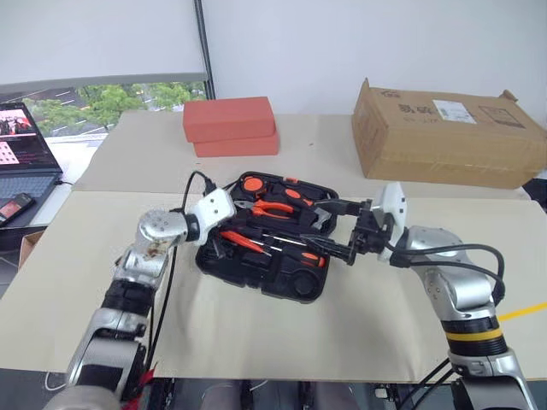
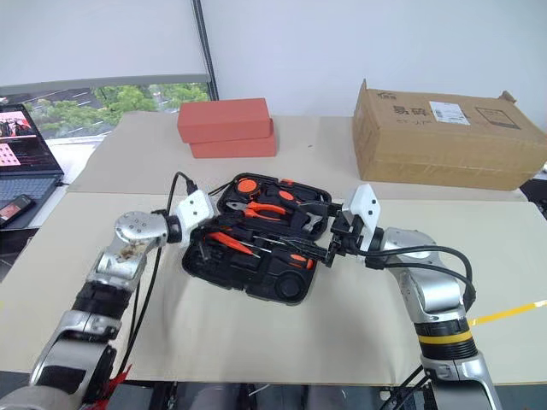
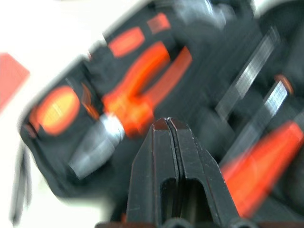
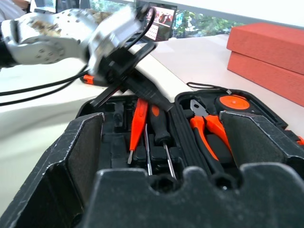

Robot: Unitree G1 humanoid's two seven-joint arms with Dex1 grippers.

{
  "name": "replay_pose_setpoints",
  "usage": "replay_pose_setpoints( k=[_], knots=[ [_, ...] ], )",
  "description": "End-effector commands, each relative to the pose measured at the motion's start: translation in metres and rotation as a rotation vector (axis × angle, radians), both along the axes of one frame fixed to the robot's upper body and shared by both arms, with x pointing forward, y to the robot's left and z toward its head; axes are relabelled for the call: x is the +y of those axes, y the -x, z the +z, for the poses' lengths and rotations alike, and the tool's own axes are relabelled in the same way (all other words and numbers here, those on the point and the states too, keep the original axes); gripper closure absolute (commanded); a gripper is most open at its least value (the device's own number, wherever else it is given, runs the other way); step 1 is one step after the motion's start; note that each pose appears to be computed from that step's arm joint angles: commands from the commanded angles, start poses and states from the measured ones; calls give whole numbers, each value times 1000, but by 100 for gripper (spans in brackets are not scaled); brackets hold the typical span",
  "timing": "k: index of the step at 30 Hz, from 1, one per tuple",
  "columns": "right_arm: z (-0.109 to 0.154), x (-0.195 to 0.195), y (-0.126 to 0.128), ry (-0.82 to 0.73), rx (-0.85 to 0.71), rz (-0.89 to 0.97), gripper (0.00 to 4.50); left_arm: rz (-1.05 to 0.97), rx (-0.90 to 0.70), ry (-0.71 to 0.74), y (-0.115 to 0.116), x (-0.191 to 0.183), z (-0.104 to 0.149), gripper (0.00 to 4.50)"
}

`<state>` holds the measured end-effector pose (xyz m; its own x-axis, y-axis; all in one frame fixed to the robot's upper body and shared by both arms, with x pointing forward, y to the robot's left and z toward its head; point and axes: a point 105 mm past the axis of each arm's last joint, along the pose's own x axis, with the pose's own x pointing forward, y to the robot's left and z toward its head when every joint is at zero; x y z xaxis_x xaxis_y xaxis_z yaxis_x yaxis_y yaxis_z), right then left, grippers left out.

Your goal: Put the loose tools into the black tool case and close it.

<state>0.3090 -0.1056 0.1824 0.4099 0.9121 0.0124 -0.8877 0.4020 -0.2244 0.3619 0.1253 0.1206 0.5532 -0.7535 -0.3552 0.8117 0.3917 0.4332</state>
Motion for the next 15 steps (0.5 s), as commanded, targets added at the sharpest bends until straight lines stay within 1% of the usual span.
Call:
replay_pose_setpoints(
  k=[1,6,9,12,15],
  knots=[
    [12,1,4,-14,-65,9,0,6,-28,16,9,-5,15,445],
    [10,3,4,-17,-56,14,0,59,53,16,18,-5,-3,445],
    [9,3,4,-15,-50,17,0,69,78,-9,23,-2,-8,445],
    [2,0,6,29,-25,30,0,88,102,5,24,0,-6,445],
    [0,-2,6,48,-20,30,0,83,89,61,22,-4,8,445]
  ],
)
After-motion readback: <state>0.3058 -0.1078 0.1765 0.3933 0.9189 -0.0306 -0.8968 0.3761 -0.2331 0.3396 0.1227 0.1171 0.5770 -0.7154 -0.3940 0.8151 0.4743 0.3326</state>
